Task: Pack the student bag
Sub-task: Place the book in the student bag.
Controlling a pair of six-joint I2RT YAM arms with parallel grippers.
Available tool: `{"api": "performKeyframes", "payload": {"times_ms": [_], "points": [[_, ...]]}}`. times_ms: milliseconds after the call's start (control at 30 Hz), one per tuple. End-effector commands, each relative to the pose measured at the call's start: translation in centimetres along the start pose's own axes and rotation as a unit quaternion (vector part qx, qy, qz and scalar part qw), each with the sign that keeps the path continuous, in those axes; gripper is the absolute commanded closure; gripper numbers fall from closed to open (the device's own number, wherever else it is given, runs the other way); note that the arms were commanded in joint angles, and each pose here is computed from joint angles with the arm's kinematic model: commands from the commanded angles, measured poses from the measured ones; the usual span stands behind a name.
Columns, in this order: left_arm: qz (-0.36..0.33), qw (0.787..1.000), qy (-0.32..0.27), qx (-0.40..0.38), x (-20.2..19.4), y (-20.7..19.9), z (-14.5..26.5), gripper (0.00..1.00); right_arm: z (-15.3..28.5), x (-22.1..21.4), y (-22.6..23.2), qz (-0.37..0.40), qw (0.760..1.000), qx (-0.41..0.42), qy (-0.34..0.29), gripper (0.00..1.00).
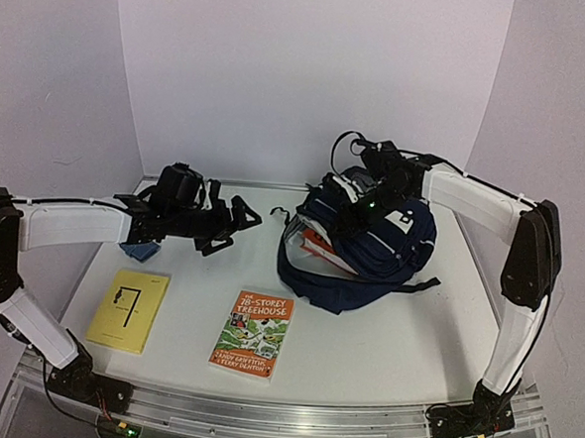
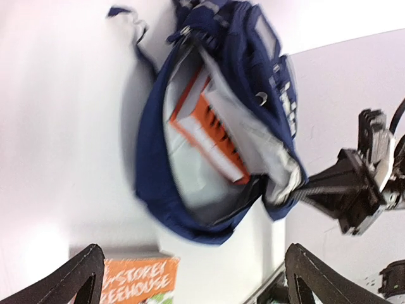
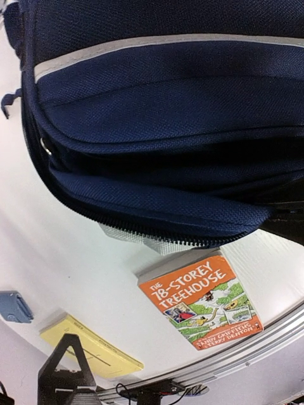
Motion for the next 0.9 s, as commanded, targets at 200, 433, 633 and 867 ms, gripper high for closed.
{"api": "performKeyframes", "payload": {"times_ms": [200,433,633,867], "points": [[0.021,0.999,0.036,0.022,-3.7,4.6,1.5,0.0,-3.1,-3.0,-1.5,-0.01,0.999,-0.001,0.045,0.85],[0.045,0.996,0.068,0.018,-6.4,7.6,2.0,0.0,0.9,-1.3,1.9,0.037,0.999,0.023,-0.007,0.17],[0.053,0.995,0.084,0.025,-8.2,9.9,2.9,0.0,1.4,-3.0,6.9,0.073,0.994,0.078,0.005,0.14],[0.061,0.993,0.101,0.01,-9.5,11.1,3.0,0.01,-1.6,-7.6,11.4,0.108,0.978,0.174,0.047,0.14]]}}
Point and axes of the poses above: each gripper's point midway between its finger pads, its own z axis back along the fingers, its own y axis along the line the jaws close on, x = y × z, the point moved 7 cm from there along z, back along the fingers, and after that the axes turned 5 degrees about z, right-handed, at the moved point
